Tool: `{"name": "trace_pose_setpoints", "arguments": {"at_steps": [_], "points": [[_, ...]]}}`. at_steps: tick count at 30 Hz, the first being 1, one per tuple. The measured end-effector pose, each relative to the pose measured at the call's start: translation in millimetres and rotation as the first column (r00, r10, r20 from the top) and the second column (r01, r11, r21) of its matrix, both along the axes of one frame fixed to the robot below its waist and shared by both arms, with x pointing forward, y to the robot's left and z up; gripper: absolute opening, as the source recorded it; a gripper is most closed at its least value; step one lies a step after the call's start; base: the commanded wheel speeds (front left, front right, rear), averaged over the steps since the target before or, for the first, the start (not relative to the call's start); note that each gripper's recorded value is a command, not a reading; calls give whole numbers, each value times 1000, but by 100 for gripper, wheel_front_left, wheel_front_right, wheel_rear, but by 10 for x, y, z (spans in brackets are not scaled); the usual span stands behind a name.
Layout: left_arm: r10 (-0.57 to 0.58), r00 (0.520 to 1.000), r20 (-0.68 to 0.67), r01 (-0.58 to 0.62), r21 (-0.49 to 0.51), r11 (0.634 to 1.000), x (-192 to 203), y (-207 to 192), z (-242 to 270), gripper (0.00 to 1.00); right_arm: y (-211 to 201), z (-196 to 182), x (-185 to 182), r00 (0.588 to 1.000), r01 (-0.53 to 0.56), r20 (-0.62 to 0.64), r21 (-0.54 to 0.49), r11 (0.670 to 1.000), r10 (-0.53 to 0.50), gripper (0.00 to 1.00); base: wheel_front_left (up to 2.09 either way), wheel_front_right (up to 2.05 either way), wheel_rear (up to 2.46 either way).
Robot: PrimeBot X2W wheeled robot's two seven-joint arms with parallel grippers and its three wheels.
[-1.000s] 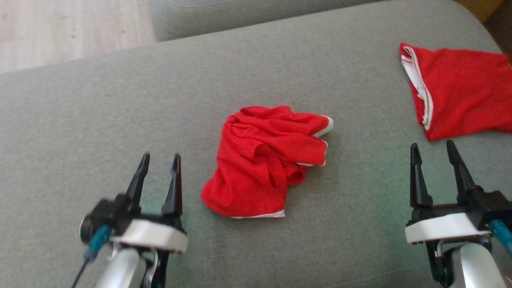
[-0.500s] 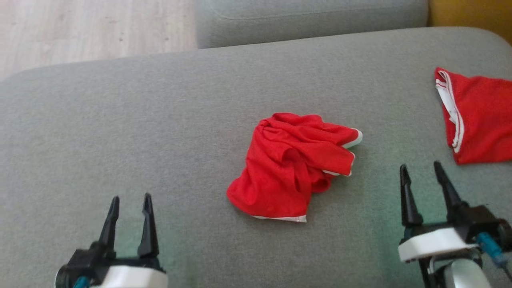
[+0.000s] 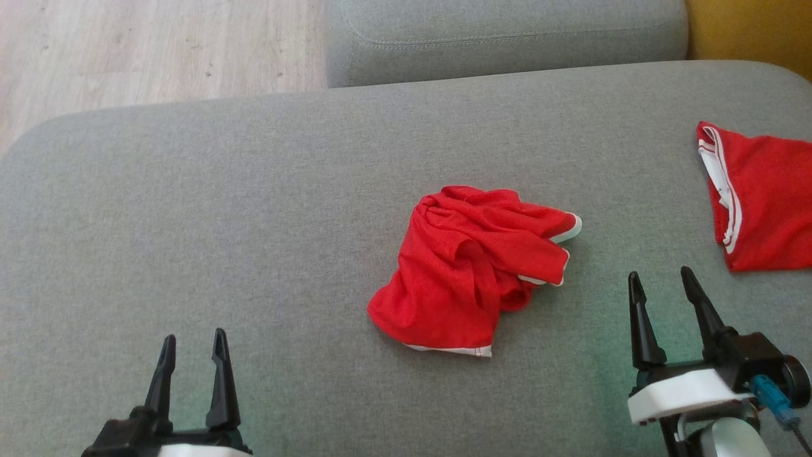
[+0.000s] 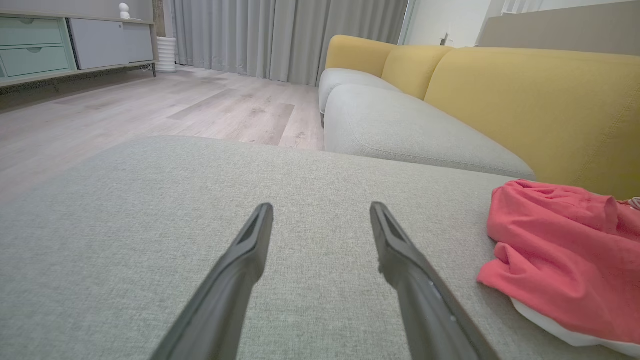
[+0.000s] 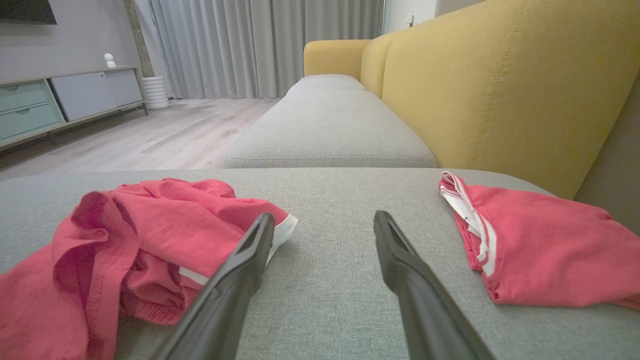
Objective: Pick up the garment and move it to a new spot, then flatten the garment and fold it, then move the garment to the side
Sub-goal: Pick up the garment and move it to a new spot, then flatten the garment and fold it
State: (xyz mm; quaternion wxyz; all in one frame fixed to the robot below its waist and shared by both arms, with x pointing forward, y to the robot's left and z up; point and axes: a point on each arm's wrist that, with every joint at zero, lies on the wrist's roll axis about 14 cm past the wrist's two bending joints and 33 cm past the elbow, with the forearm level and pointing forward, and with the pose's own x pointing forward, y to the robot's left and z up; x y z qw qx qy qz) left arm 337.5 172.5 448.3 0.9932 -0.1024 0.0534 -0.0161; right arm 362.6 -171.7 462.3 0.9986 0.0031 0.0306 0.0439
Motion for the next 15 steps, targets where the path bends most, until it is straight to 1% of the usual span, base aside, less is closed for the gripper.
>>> {"name": "trace_pose_setpoints", "arguments": {"at_steps": [15], "points": [[-20, 1000, -1, 20, -3, 1000, 62, -43, -12, 100, -9, -47, -18, 1000, 5, -15, 8, 1000, -5, 100, 0, 0, 0]]}}
